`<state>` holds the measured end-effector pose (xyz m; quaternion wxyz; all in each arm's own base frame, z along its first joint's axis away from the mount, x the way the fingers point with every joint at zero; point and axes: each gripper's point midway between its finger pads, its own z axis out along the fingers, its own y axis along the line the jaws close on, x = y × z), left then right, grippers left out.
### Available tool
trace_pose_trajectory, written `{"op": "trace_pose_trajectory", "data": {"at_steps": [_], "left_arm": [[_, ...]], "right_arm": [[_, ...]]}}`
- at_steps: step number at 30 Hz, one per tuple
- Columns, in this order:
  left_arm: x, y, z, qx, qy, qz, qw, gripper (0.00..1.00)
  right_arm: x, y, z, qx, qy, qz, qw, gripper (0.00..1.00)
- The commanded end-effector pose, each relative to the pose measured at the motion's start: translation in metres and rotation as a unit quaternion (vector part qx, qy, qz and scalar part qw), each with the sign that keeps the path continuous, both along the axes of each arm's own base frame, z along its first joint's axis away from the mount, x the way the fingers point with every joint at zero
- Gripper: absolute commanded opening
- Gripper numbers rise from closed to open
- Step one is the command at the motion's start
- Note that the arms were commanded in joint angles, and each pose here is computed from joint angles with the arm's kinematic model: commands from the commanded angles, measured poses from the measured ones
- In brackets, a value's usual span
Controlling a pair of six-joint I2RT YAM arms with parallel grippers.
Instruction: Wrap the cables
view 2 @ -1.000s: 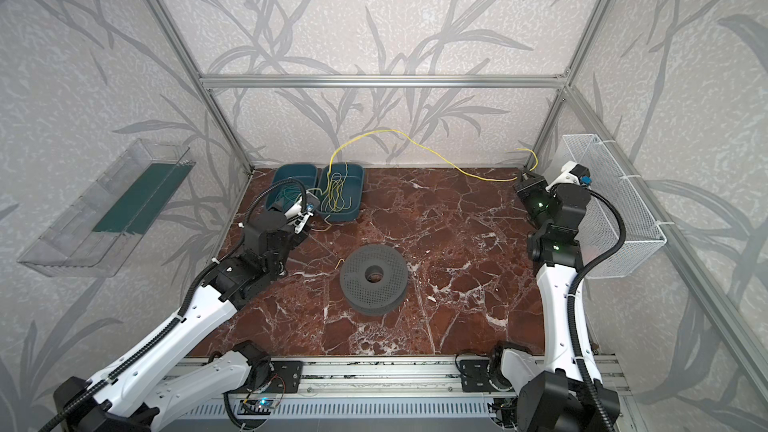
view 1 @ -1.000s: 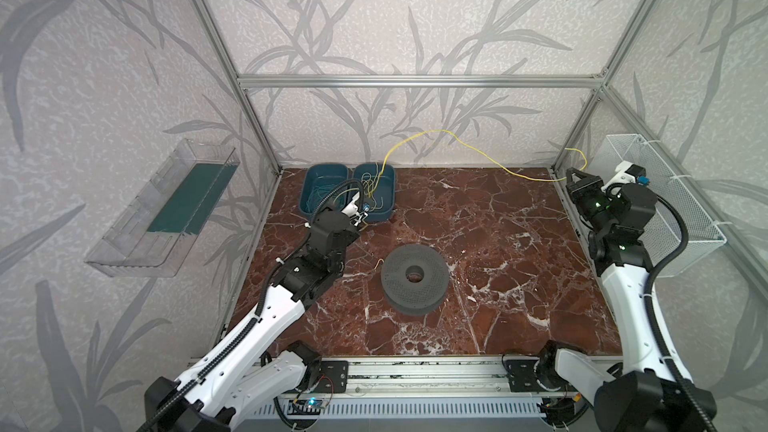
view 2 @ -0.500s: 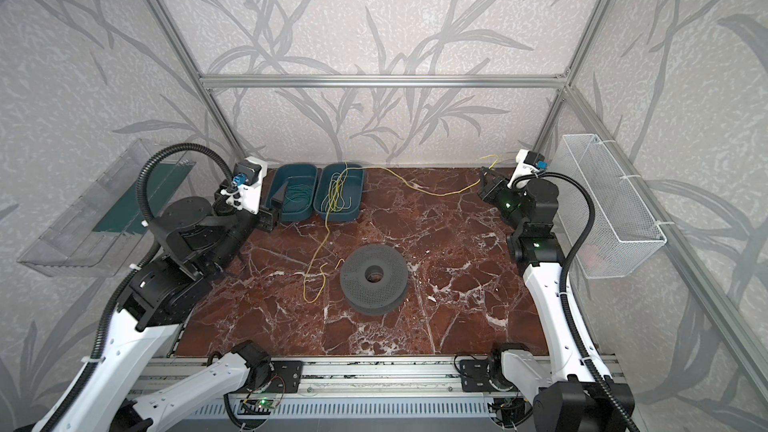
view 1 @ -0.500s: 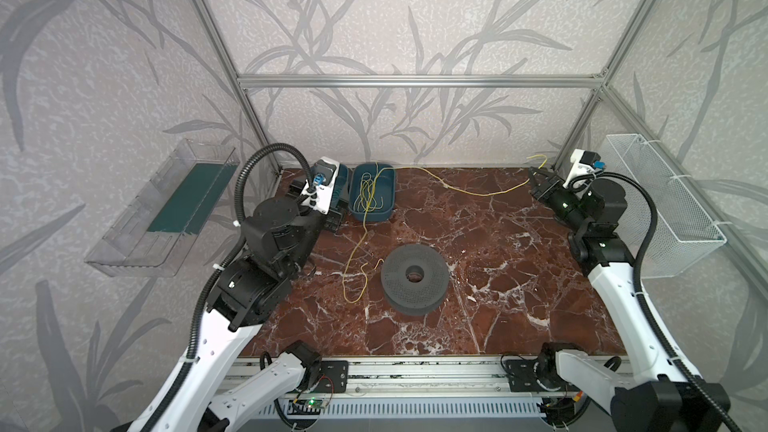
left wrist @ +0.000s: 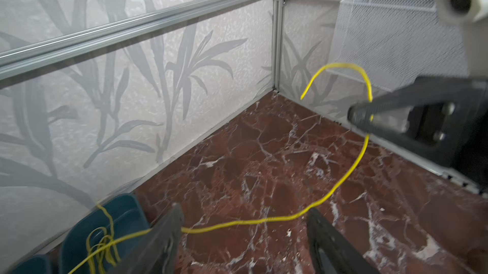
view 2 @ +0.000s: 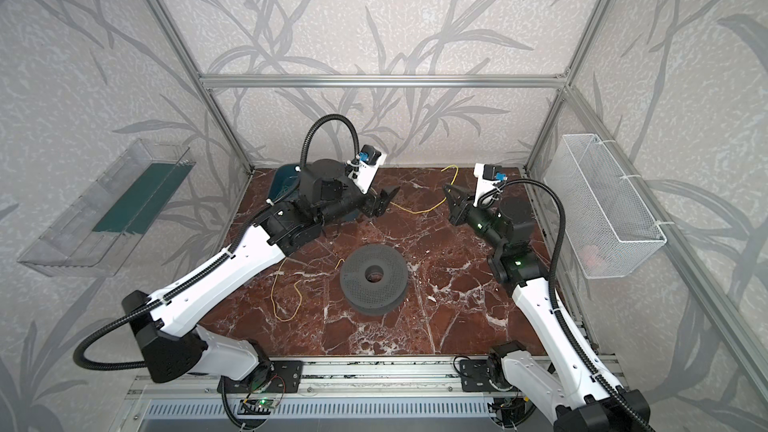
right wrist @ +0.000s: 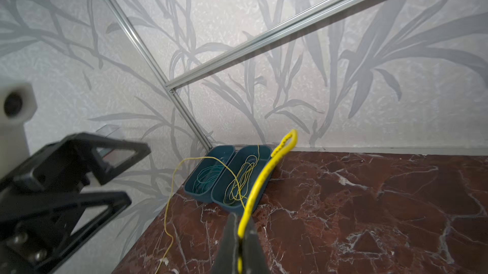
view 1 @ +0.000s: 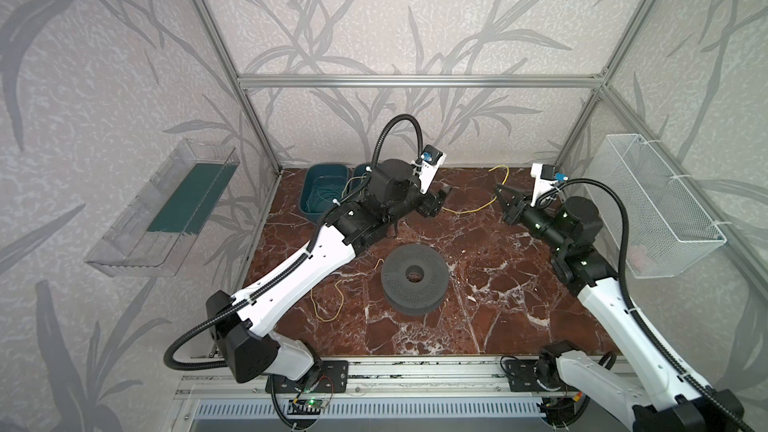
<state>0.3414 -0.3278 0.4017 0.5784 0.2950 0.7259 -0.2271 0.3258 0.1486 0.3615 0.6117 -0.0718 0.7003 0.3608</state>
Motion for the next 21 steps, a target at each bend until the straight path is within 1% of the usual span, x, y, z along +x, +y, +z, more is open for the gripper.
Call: {"op": "trace_pose_trajectory", "data": {"at_steps": [1, 4, 8, 13, 18, 21], "left_arm": [[-0.013, -0.012, 0.057, -0.125, 0.009, -0.045, 0.991, 0.78], [-0.004, -0.018, 0.054, -0.168, 0.050, -0.041, 0.984, 0.80], [-0.001, -0.032, 0.050, -0.225, 0.118, -0.057, 0.965, 0.81], [0.011, -0.043, 0.031, -0.265, 0.199, -0.037, 0.943, 0.81], [0.020, -0.051, 0.019, -0.296, 0.254, -0.025, 0.920, 0.82], [0.023, -0.051, 0.015, -0.317, 0.287, -0.020, 0.904, 0.81]], "right_arm": [[-0.015, 0.010, 0.018, -0.035, -0.085, 0.012, 0.996, 0.00], [-0.024, 0.021, 0.015, -0.053, -0.106, 0.025, 0.993, 0.00], [-0.027, 0.033, 0.003, -0.083, -0.112, 0.029, 0.990, 0.00], [-0.028, 0.041, -0.002, -0.109, -0.122, 0.021, 0.986, 0.00], [-0.028, 0.047, -0.009, -0.124, -0.119, 0.022, 0.985, 0.00], [-0.027, 0.047, -0.011, -0.128, -0.118, 0.020, 0.985, 0.00]]}}
